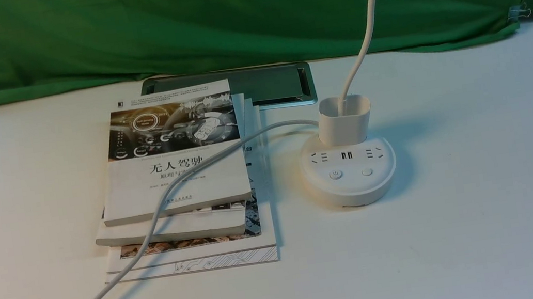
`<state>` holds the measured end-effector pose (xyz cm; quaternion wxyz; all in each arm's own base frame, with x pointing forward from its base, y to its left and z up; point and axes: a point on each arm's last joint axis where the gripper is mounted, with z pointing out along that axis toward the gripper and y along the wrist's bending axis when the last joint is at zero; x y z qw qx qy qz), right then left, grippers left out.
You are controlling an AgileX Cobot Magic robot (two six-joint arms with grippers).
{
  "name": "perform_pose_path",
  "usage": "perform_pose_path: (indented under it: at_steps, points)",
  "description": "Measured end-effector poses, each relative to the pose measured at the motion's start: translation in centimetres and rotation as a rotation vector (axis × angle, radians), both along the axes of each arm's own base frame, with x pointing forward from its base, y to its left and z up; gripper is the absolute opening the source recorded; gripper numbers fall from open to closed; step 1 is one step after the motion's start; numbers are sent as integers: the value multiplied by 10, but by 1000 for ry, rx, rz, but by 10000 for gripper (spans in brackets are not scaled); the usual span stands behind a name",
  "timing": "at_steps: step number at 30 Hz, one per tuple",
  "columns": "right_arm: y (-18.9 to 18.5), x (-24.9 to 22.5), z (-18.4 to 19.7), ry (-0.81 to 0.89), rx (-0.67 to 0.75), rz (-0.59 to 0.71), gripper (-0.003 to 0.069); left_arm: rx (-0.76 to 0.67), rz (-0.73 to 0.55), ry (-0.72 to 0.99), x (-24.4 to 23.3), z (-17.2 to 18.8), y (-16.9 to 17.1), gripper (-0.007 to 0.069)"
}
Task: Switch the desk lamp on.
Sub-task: Use the right arm to press the button switch on the lamp holder
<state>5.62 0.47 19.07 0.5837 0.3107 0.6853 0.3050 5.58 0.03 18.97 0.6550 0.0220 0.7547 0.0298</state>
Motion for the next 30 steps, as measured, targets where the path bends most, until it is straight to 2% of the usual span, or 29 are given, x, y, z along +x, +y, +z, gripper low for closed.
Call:
perform_pose_path:
  at_steps: [2,3,5,7,8,9,10,12,15,16,19,23,27,30]
  points:
    - [1,-1,8,-27,-129,34,201,0,0,0,0,0,0,21]
    - [2,-2,19,-54,-196,49,157,0,0,0,0,0,0,21]
    - [3,-3,49,-103,-340,82,68,0,0,0,0,0,0,21]
    - [5,-1,80,-119,-476,116,36,0,0,0,0,0,0,21]
    - [6,3,102,-118,-571,141,30,0,0,0,0,0,0,21]
    - [6,4,105,-110,-587,151,30,0,0,0,0,0,0,21]
    - [9,14,136,-85,-728,208,29,0,0,0,0,0,0,21]
    - [11,22,151,-57,-799,250,29,0,0,0,0,0,0,21]
    - [20,55,192,87,-999,454,29,0,0,0,0,0,0,21]
    - [20,56,197,84,-1013,460,29,0,0,0,0,0,0,21]
    - [28,98,202,243,-1061,628,29,0,0,0,0,0,0,21]
    - [39,128,190,319,-1066,737,29,0,0,0,0,0,0,21]
    - [76,163,156,375,-1095,923,29,0,0,0,0,0,0,21]
    - [102,181,135,385,-1136,994,29,0,0,0,0,0,0,21]
